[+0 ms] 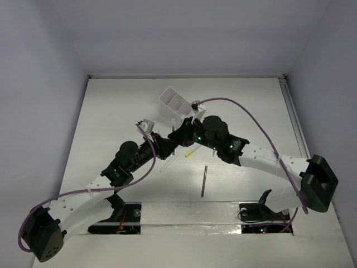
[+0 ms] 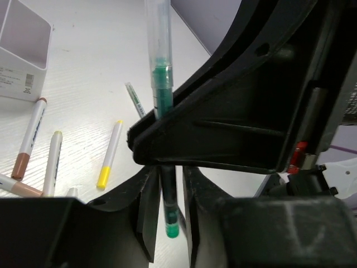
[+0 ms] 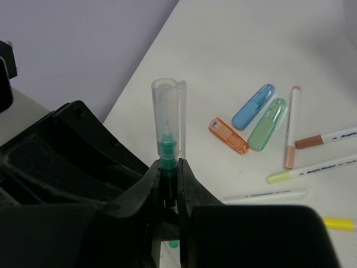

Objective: Sort the stationery into containers
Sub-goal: Place the pen in the storage box.

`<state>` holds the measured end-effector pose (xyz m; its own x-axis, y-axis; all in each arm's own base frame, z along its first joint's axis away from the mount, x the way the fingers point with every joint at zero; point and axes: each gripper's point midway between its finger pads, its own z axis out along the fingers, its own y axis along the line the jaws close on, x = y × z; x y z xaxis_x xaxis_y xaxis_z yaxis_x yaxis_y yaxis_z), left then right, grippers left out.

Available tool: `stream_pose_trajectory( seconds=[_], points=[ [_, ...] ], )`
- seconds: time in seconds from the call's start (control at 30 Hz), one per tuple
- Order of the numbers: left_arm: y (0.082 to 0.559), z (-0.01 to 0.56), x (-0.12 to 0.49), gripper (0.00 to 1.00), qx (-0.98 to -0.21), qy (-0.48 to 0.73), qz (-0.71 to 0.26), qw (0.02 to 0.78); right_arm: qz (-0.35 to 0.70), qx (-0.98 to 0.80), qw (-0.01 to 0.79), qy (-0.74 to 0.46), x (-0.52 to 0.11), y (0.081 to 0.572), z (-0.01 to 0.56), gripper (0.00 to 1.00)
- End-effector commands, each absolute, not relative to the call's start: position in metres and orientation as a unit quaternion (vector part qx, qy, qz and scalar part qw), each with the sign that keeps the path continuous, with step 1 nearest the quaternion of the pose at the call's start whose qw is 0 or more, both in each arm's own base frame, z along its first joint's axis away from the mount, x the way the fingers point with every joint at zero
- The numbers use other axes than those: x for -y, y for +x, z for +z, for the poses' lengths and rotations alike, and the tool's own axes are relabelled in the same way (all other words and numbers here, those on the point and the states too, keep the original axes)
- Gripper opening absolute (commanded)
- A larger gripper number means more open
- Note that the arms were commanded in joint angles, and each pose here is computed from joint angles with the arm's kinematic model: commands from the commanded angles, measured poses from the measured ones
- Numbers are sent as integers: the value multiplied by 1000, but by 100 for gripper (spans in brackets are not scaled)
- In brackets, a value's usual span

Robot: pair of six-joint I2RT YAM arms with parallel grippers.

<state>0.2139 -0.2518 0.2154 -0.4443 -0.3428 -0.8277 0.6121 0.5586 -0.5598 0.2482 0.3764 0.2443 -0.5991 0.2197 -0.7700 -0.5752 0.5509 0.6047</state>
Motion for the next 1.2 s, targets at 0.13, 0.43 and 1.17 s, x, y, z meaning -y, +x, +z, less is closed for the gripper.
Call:
stream_pose_trajectory(
  seconds=[0.13,0.43,1.17],
  points=[
    [215,233,243,46,-686,85,-464,554,445,-744,489,-96,-374,298,270,3],
    [226,211,202,49,-710,9,-392,585,406,-715,564,-72,-367,389,280,2],
    [230,163,192,36,-742,-8,-376,555,375,-672,638,-20,-385,515,268,2]
  ],
)
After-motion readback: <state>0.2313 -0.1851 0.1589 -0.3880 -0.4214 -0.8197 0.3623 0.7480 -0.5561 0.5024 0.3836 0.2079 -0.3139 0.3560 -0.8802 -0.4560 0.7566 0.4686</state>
